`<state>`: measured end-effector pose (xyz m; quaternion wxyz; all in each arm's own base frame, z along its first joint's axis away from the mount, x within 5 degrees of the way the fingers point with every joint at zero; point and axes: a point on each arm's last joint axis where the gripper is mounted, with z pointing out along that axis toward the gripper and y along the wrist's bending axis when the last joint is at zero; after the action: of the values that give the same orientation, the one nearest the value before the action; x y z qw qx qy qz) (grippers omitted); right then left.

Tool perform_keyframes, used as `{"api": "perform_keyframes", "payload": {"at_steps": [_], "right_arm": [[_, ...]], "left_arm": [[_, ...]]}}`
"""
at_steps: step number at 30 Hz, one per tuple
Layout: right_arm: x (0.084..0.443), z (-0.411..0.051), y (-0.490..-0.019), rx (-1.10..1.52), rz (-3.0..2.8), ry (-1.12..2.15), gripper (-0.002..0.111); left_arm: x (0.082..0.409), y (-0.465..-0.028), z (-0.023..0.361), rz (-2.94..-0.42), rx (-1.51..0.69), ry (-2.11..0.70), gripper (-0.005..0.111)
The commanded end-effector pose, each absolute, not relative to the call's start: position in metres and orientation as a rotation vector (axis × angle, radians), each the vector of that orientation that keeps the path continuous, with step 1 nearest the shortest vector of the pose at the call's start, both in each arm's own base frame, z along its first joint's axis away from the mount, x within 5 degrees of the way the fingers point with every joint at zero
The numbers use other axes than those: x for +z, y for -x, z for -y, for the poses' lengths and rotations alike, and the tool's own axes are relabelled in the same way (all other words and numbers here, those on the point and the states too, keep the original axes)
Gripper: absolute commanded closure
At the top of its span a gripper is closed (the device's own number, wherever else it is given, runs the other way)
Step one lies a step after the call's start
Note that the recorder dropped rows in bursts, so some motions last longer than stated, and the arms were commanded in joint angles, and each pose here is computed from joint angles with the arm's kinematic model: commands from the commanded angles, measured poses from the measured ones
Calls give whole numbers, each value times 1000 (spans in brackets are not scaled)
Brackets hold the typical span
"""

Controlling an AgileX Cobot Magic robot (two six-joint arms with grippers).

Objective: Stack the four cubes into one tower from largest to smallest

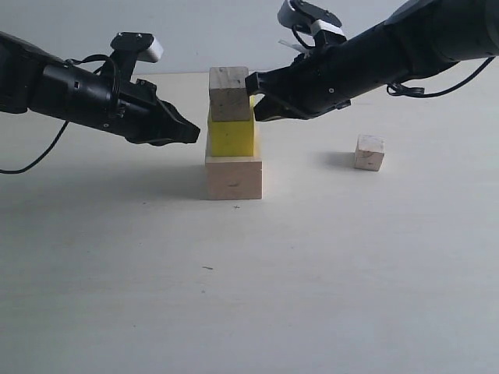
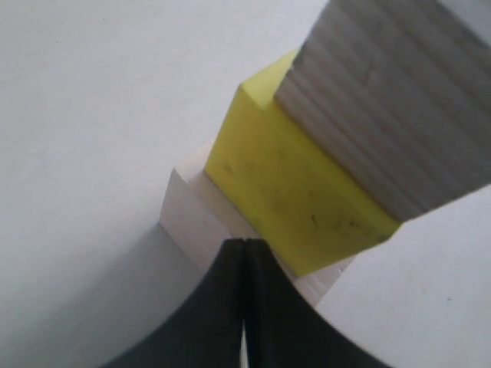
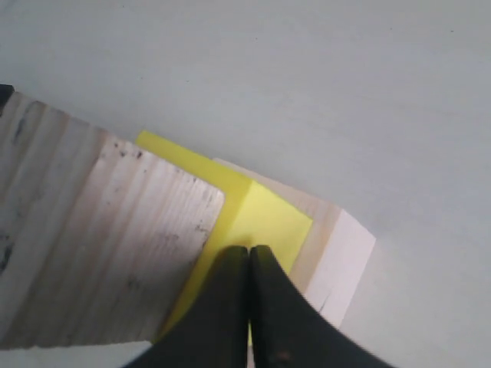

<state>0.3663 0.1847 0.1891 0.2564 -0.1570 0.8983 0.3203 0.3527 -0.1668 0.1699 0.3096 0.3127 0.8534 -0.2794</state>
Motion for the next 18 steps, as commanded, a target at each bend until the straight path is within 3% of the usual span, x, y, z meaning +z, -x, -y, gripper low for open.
{"api": "perform_keyframes", "payload": {"at_steps": [1,18], "right_arm": [[192,-184,-368,871,-2417,450,108],[193,-185,-369,870,-2391,454,108]], "left_arm": [[170,-353,166,-2254,-750,-819,107],[170,-353,166,-2254,-750,-819,107]]}}
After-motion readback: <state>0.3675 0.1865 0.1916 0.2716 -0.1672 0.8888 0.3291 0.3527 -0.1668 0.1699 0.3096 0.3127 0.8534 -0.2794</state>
